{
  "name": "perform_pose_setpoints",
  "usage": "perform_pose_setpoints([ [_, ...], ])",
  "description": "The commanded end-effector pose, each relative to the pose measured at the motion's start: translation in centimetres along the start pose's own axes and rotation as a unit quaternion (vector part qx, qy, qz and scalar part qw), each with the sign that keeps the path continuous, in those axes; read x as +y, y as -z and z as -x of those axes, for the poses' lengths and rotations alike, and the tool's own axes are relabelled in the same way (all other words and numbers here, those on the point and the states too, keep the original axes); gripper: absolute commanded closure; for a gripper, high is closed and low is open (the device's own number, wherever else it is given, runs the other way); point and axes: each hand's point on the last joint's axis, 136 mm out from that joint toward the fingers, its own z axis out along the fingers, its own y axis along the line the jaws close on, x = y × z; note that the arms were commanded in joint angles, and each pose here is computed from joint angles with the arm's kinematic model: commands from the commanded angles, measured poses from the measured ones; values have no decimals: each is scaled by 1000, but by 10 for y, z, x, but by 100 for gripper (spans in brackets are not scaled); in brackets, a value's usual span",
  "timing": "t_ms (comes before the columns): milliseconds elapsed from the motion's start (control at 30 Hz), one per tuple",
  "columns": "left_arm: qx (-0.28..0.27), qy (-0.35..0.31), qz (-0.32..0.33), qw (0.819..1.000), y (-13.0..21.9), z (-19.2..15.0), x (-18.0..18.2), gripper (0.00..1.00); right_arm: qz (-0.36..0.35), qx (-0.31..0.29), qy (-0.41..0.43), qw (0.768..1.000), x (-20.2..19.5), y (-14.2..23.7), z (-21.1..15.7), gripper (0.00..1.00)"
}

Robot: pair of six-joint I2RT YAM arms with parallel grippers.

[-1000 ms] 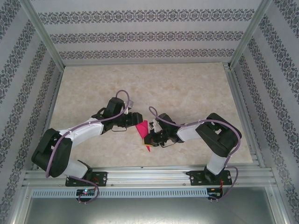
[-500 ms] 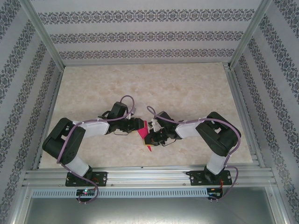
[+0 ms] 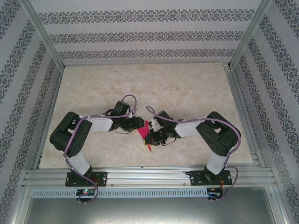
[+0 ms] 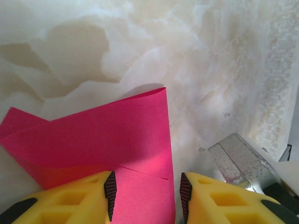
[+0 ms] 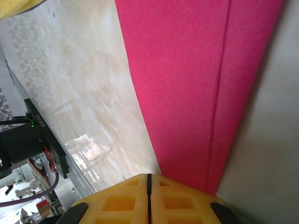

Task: Fold a paper plane with a square sheet of paper (pick it up from the middle)
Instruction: Fold the wing for the fifth time at the center of the table.

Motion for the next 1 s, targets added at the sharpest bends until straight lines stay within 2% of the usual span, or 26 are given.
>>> perform_pose_setpoints([
  [0,-20,1,45,999,1,17,28,55,-72,23,-47,996,-40,2,-19,93],
  [300,-48,17,46,998,24,46,38,54,-72,25,-43,996,-39,3,-18,94],
  [567,-78,-14,5,997,64,59,-8,52,-69,19,-37,997,-32,2,-7,93],
  [733,-92,-30,-34,995,80,44,-36,53,-66,11,-32,997,-25,2,1,92],
  [867,-56,-62,-63,995,63,17,-58,61,-60,8,-26,998,-20,1,7,92],
  [967,-36,-60,-54,996,44,6,-54,65,-59,4,-23,998,-18,1,9,92],
])
